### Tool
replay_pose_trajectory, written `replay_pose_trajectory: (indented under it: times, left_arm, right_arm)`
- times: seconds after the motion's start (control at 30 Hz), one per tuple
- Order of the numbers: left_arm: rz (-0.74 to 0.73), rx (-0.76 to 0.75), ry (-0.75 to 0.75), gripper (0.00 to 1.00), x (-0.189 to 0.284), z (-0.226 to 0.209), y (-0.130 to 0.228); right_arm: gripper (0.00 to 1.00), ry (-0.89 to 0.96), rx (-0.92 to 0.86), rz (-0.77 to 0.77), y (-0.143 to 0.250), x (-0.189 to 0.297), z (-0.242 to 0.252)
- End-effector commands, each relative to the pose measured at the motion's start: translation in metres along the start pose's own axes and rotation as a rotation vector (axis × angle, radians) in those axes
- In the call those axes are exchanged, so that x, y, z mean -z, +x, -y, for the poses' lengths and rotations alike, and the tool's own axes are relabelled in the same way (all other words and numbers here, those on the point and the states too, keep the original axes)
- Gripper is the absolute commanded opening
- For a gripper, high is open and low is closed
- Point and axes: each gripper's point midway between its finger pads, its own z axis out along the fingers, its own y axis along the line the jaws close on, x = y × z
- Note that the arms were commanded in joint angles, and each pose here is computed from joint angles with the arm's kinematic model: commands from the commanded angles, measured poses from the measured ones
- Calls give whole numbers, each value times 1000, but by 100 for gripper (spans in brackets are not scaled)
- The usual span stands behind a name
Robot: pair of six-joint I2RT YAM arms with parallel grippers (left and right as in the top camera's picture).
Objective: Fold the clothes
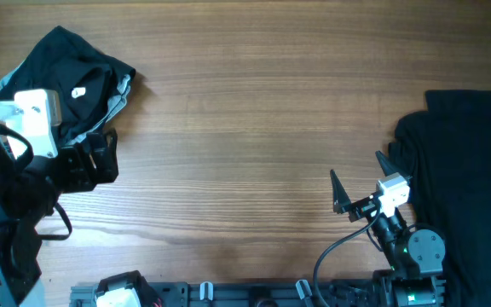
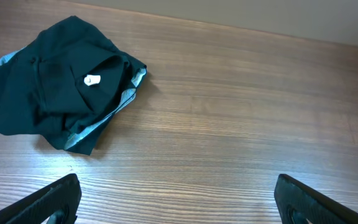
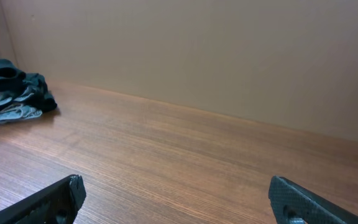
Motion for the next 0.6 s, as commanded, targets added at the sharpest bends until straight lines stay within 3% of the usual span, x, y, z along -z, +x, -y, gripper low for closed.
replay_pose_trajectory:
  times: [0.0, 0.23, 0.37, 0.43, 0.57]
  left_arm:
    - [5, -20, -3, 100, 1, 0, 0]
    - [26, -26, -11, 100, 13, 2, 5]
    - [425, -169, 66, 100, 12, 24, -17]
    - [522, -186, 96, 100, -6, 26, 3]
    - [555, -189, 141, 100, -45, 22, 68]
  right_arm:
    - [100, 23, -16, 5, -1, 0, 4]
    - [100, 24, -16, 5, -1, 0, 4]
    - [100, 23, -16, 5, -1, 0, 4]
    - [100, 23, -16, 5, -1, 0, 4]
    - [100, 23, -16, 5, -1, 0, 4]
